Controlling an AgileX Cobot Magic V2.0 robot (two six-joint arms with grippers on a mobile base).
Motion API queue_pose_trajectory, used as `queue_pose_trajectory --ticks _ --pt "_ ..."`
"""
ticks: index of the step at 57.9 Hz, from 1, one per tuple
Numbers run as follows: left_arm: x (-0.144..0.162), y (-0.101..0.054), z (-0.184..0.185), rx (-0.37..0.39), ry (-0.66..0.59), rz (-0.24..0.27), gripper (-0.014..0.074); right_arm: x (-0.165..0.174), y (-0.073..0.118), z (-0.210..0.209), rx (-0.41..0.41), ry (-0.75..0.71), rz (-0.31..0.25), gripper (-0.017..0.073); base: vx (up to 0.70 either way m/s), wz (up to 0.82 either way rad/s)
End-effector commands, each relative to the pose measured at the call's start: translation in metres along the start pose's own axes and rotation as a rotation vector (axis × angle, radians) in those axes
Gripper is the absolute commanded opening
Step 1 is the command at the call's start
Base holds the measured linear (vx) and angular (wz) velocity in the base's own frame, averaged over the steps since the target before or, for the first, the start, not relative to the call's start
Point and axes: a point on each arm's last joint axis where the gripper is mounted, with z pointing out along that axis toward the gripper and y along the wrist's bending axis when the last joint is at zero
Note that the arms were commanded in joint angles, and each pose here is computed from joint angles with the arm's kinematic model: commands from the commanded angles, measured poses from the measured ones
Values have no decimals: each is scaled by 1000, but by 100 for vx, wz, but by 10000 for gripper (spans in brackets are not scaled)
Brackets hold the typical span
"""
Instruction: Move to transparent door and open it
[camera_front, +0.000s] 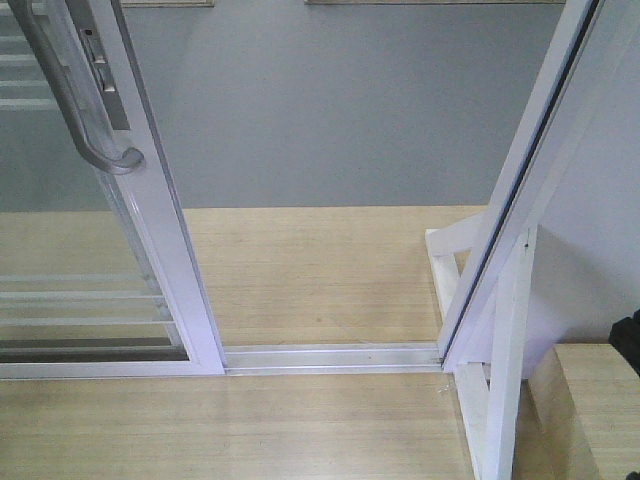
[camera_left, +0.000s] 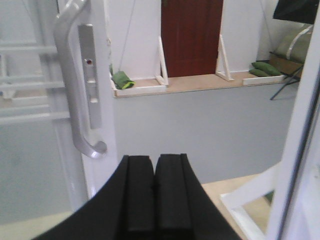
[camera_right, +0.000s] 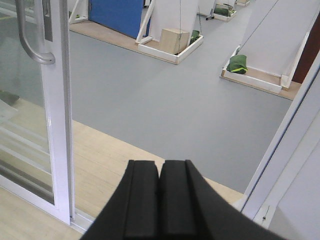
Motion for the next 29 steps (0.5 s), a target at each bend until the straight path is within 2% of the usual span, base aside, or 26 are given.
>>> queue_pose_trajectory --ticks 1,6,12,21,29 --pt "-15 8 0 -88 -144 70 0 -15 -3 -3 27 -93 1 -3 0 0" --pt "-11 13 1 -142 -198 123 0 -15 -3 -3 27 -93 1 -3 0 0" --pt "4 16 2 -173 -228 158 0 -15 -3 -3 27 -94 0 -3 0 0" --pt "35 18 4 -188 -191 225 0 -15 -3 -3 27 -94 0 -3 0 0" --pt "65 21 11 -198 -153 217 0 -15 -3 -3 28 -93 -1 -3 0 0"
